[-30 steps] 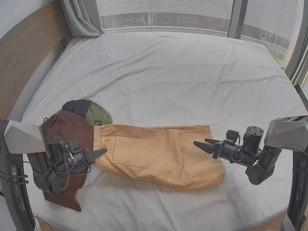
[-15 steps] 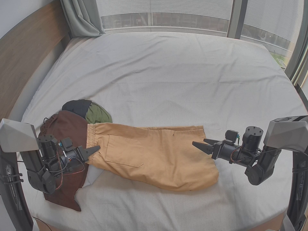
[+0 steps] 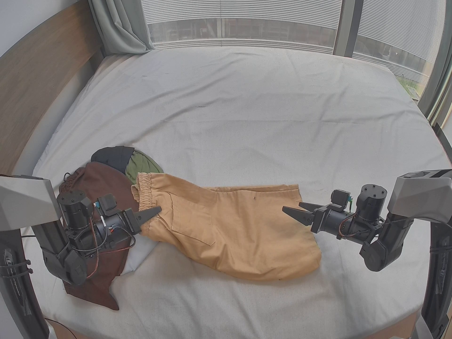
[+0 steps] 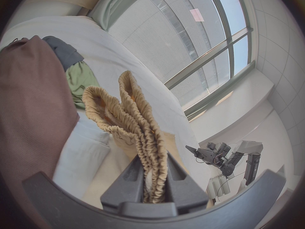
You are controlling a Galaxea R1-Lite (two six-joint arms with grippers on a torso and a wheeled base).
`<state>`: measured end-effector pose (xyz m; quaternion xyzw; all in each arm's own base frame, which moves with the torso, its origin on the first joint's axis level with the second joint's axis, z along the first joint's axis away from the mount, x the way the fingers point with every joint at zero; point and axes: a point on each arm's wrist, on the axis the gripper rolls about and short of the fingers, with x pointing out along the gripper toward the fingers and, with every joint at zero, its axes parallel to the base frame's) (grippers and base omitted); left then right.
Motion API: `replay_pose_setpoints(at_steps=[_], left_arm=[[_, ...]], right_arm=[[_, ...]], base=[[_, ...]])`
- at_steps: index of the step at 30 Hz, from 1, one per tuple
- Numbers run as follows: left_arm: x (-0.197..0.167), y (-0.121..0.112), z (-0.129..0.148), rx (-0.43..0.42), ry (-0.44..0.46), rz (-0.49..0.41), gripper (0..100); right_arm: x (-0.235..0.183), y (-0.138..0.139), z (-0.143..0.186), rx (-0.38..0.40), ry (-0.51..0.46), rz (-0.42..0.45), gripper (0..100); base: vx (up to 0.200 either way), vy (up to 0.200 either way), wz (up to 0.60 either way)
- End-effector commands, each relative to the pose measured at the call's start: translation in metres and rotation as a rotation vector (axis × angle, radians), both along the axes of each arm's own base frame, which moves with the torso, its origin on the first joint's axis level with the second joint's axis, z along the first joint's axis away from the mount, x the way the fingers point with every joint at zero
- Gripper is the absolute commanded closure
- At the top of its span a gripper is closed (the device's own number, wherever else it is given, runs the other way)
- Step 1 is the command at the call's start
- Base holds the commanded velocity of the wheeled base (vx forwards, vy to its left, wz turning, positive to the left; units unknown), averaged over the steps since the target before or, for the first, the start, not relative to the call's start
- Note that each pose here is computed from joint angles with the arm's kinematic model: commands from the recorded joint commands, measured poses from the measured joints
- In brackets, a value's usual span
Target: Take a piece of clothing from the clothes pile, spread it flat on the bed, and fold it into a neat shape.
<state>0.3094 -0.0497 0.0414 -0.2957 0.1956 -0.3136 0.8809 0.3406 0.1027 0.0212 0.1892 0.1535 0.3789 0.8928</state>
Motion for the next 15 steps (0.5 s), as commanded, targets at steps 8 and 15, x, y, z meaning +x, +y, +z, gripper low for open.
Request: replay_pose_setpoints(at_steps=[8, 15], left_arm=[[-0.003, -0.026, 0.012, -0.01, -0.046, -0.081, 100], [0.001, -0.038, 0.014, -0.011, -0.065, -0.086, 100]], right_arm=[[0.0, 0.0, 0.001, 0.001, -0.004, 0.001, 0], [0.0, 0.0, 0.001, 0.001, -0.004, 0.001, 0]], base=[[0.0, 0.0, 0.0], [0.0, 0.0, 0.0]])
